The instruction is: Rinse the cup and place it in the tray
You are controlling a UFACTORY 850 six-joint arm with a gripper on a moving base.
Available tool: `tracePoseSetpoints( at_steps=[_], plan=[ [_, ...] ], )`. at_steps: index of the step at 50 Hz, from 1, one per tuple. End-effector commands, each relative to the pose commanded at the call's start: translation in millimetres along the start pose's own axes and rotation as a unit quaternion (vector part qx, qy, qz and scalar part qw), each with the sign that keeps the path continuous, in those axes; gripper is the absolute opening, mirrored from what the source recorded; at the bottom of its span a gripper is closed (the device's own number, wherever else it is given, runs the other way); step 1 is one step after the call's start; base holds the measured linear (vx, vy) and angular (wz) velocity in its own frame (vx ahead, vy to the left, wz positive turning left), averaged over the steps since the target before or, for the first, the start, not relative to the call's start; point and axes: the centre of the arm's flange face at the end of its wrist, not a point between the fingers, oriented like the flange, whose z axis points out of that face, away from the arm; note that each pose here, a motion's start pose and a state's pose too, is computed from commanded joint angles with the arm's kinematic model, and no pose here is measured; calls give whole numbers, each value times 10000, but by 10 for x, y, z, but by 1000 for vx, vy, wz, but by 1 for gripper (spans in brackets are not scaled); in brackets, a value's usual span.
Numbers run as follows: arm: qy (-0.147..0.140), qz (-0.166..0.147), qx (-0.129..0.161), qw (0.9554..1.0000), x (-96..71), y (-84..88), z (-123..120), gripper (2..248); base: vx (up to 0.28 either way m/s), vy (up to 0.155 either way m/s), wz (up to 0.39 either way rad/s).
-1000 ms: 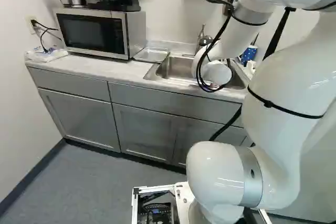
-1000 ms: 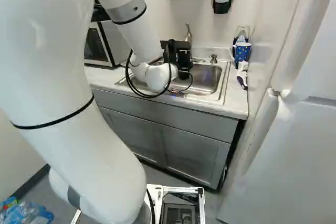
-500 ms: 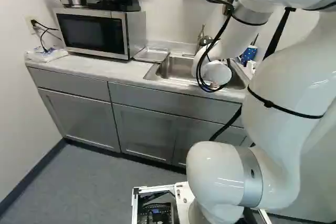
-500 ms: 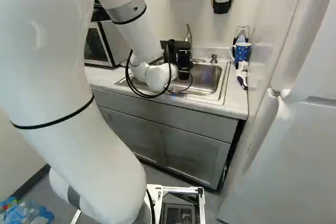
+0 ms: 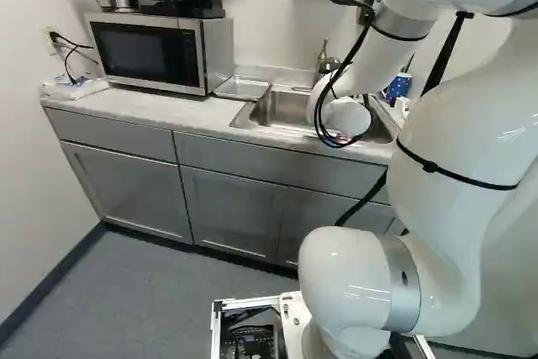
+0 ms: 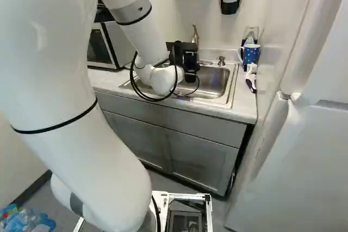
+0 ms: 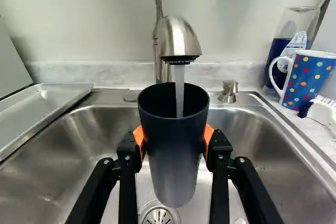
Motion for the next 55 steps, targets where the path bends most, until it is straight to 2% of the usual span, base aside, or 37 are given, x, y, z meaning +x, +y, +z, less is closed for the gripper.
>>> tracePoseSetpoints(
  at_steps=[55],
  plan=[
    [0, 0, 0, 10000, 0, 0, 0, 124, 0, 0, 0]
  ],
)
